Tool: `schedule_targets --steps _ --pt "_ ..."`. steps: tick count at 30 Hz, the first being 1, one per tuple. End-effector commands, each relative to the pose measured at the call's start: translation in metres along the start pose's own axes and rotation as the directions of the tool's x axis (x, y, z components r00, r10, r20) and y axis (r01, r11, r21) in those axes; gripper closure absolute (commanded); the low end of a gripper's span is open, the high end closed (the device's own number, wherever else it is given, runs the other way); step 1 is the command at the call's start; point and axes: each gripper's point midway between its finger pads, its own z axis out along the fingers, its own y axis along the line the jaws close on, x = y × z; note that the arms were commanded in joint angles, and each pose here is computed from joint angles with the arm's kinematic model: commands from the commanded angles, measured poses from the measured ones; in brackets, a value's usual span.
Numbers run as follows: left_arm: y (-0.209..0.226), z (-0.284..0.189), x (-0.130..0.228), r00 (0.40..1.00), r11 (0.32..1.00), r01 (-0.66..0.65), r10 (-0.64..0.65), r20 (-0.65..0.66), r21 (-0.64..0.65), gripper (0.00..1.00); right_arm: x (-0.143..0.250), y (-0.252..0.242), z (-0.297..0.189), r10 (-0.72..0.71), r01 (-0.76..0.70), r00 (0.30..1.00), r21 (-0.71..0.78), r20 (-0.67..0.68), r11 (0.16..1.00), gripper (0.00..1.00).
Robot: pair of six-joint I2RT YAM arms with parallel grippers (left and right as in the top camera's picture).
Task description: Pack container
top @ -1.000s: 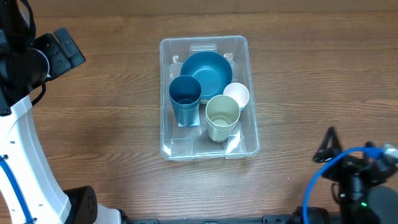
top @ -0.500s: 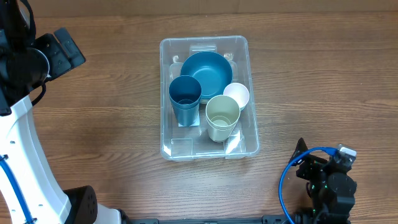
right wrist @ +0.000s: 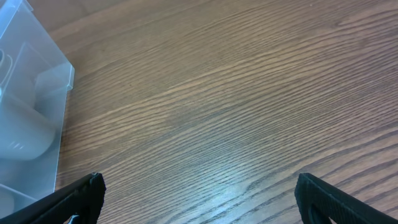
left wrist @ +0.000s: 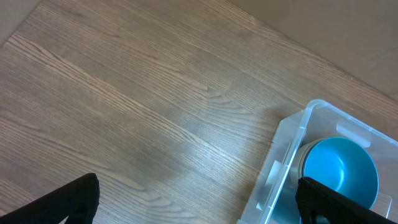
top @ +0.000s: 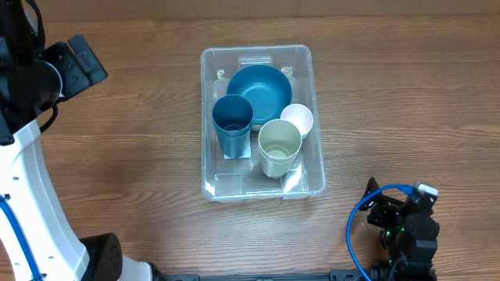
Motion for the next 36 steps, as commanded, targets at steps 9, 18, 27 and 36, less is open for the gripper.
schedule_targets --steps 9,18,27,36 --pt "0.010 -0.002 -0.004 0.998 0.997 -0.058 0.060 0.024 -0.053 0.00 0.004 -0.001 0.003 0.007 -0.007 1.000 0.001 -0.003 1.000 0.00" --pt "-0.032 -0.012 -0.009 0.917 0.948 -0.255 0.175 0.360 0.189 0.00 0.004 -0.001 0.003 0.007 -0.007 1.000 0.001 -0.003 1.000 0.00" --pt "-0.010 0.009 0.080 0.809 0.888 -0.412 0.252 0.531 0.206 0.00 0.004 -0.001 0.003 0.007 -0.007 1.000 0.001 -0.003 1.000 0.00" --pt "0.022 0.085 0.205 0.816 0.858 -0.445 0.271 0.510 0.257 0.00 0.004 -0.001 0.003 0.007 -0.007 1.000 0.001 -0.003 1.000 0.00"
